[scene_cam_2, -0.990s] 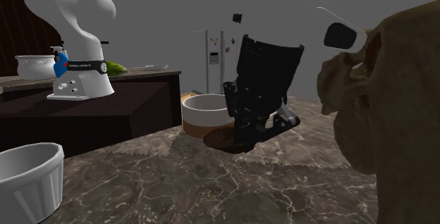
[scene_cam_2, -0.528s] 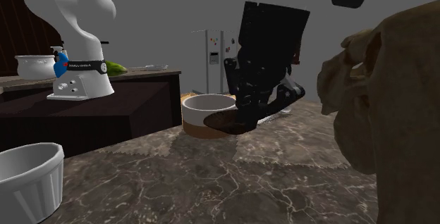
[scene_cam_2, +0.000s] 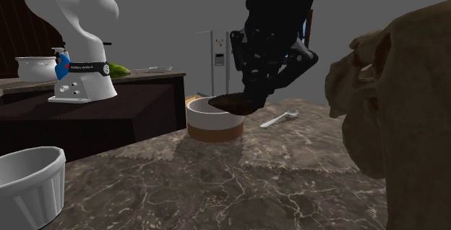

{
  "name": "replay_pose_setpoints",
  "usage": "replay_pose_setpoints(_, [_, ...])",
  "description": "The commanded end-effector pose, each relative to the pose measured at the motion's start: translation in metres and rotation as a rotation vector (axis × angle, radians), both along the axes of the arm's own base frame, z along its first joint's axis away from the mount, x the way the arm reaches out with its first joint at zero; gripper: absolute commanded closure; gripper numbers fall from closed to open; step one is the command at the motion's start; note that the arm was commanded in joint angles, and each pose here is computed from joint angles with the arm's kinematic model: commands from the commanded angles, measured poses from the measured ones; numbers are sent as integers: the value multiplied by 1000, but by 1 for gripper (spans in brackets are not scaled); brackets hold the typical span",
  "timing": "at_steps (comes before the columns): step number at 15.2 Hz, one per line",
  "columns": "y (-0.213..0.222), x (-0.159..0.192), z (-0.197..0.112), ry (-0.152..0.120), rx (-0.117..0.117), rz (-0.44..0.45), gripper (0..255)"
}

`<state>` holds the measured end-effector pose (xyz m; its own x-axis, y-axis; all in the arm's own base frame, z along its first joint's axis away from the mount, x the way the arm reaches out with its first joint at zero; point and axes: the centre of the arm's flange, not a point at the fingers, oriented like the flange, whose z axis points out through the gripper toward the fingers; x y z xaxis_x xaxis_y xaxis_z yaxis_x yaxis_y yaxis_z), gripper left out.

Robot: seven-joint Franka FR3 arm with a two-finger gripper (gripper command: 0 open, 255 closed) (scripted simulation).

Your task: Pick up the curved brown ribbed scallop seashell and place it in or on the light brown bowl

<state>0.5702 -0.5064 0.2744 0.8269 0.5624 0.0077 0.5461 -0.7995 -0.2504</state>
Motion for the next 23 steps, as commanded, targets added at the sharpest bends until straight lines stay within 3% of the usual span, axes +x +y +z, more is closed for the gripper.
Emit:
replay_pose_setpoints(1, [0, -1, 11, 0, 0, 0, 255])
replay_pose_setpoints(4, [0, -1, 21, 0, 0, 0, 255])
replay_pose_setpoints(20, [214, -42, 53, 0, 0, 0, 255])
replay_pose_setpoints(23, [214, -42, 37, 0, 0, 0, 255])
